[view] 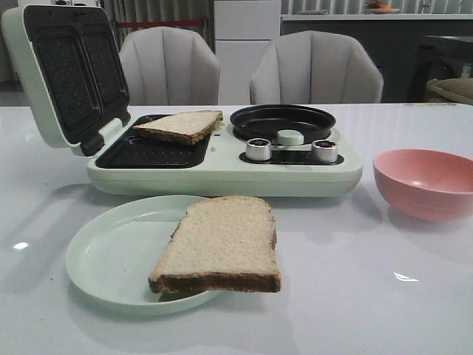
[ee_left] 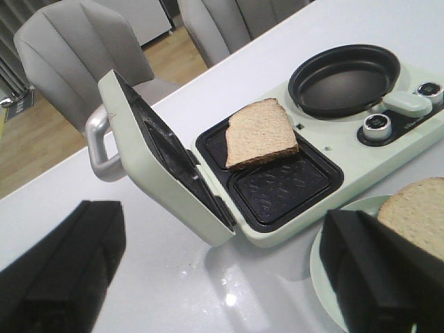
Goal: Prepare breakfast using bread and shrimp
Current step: 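Raise the left gripper away from the sandwich maker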
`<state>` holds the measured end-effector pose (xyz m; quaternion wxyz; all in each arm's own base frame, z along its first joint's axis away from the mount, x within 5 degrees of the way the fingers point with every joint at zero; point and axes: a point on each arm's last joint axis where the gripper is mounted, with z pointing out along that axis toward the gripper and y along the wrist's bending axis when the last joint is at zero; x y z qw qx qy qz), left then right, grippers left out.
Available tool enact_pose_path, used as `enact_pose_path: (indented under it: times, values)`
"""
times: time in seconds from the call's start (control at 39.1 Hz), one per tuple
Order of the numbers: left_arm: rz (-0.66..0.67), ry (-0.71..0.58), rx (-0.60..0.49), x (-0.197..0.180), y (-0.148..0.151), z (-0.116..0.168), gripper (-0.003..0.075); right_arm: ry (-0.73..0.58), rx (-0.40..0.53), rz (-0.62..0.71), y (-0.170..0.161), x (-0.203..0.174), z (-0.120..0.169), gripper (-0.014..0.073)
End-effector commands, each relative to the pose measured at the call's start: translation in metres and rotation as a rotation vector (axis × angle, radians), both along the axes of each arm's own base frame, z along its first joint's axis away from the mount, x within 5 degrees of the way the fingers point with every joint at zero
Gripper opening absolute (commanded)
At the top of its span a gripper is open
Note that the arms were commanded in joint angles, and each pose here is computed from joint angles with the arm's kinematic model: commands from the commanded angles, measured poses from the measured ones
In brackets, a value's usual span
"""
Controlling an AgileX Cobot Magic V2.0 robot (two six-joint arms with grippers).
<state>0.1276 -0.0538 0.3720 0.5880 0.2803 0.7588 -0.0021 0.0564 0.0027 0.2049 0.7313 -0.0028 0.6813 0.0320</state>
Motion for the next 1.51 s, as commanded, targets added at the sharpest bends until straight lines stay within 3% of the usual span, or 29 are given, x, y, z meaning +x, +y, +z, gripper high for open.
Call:
enact_pose_path:
  times: [0.0, 0.59, 0.79, 0.97, 1.12, 1.33, 1.48]
  values:
    - [-0.021, -0.088, -0.107, -0.017, 0.005, 0.009, 0.0618, -0.126, -0.017, -0.006, 0.000, -0.004, 0.015, 0.0150]
    - [-0.057, -0.296, -0.307, -0.112, 0.049, -0.056, 0.0618, -0.126, -0.017, -0.006, 0.000, -0.004, 0.015, 0.0150]
    - [-0.069, -0.229, -0.336, -0.110, 0.046, -0.075, 0.0618, -0.136, -0.017, -0.006, 0.000, -0.004, 0.016, 0.0150]
    - [-0.071, -0.241, -0.341, -0.109, 0.045, -0.076, 0.0618, -0.267, -0.004, -0.006, 0.000, -0.007, 0.027, 0.0150]
    - [-0.071, -0.239, -0.340, -0.109, 0.045, -0.076, 0.0618, -0.341, 0.061, 0.008, -0.001, -0.012, 0.050, 0.0150]
    - [-0.071, -0.239, -0.340, -0.109, 0.045, -0.076, 0.0618, -0.123, 0.059, 0.004, 0.000, -0.003, 0.090, 0.0150]
    - [-0.071, -0.239, -0.340, -0.109, 0.045, -0.076, 0.0618, -0.043, 0.055, 0.001, 0.000, 0.004, 0.092, 0.0150]
